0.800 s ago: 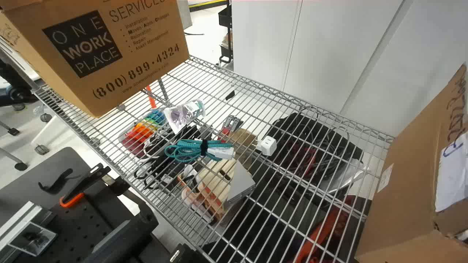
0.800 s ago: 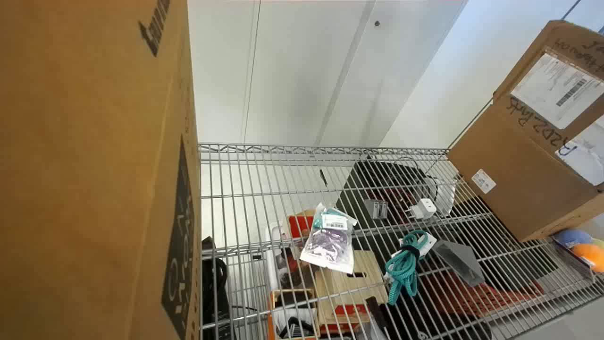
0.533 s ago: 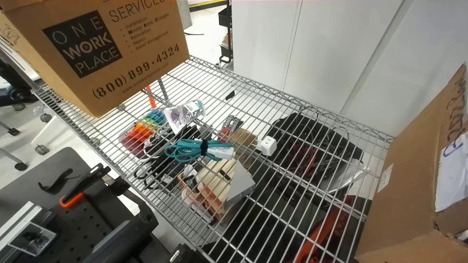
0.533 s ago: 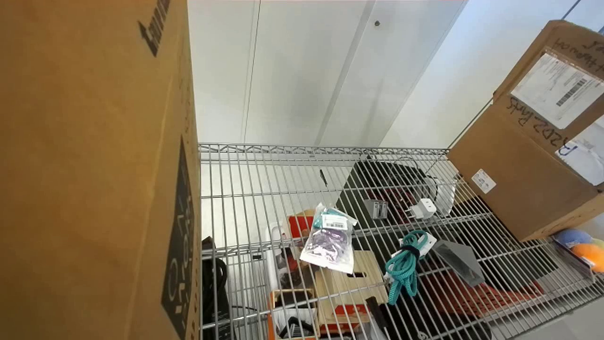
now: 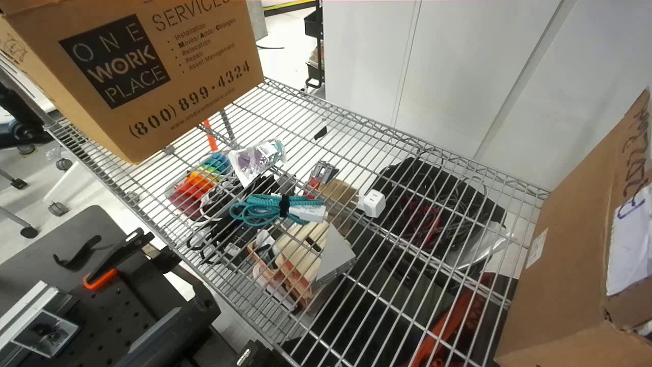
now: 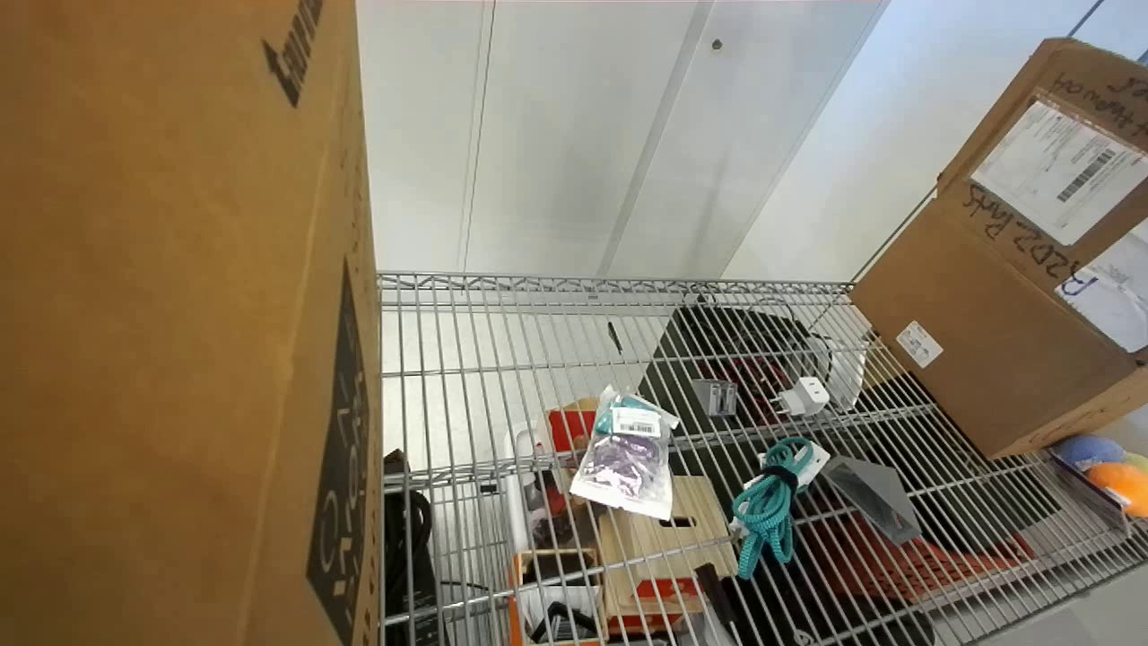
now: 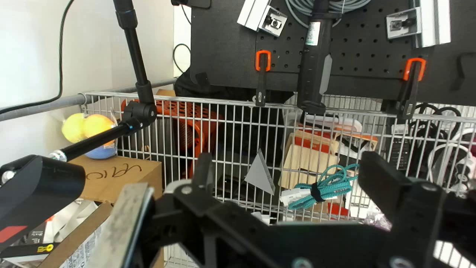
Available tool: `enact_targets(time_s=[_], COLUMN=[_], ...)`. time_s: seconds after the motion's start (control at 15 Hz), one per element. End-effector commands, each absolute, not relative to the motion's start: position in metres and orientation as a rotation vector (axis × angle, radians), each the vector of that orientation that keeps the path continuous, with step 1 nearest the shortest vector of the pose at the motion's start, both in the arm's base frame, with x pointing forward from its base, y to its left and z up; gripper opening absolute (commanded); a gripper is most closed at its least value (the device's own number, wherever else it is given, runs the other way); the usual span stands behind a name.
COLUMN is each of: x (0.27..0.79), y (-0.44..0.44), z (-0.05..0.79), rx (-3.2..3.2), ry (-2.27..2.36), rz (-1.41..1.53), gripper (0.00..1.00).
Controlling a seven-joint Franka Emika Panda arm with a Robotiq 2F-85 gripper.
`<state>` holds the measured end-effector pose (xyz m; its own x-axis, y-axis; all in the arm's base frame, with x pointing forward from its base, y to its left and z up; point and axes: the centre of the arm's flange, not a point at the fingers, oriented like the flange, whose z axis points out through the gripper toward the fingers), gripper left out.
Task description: Move the charger to the left
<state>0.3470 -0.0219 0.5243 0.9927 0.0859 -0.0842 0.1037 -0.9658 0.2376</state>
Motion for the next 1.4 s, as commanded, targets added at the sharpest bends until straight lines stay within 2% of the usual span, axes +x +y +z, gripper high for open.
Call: enact_targets(time_s=[0.0,0.67,1.33], x=[0.347,0.376,0.491], y=[-0.022,-0.050,-0.061], z=[0.524,0.510,0.460], rx=[2.892,2.925,2.959], ry=[0.140,0.204,0.653], rz=[-0.107,-0.113,0.058], gripper=[1.00,1.00,1.00])
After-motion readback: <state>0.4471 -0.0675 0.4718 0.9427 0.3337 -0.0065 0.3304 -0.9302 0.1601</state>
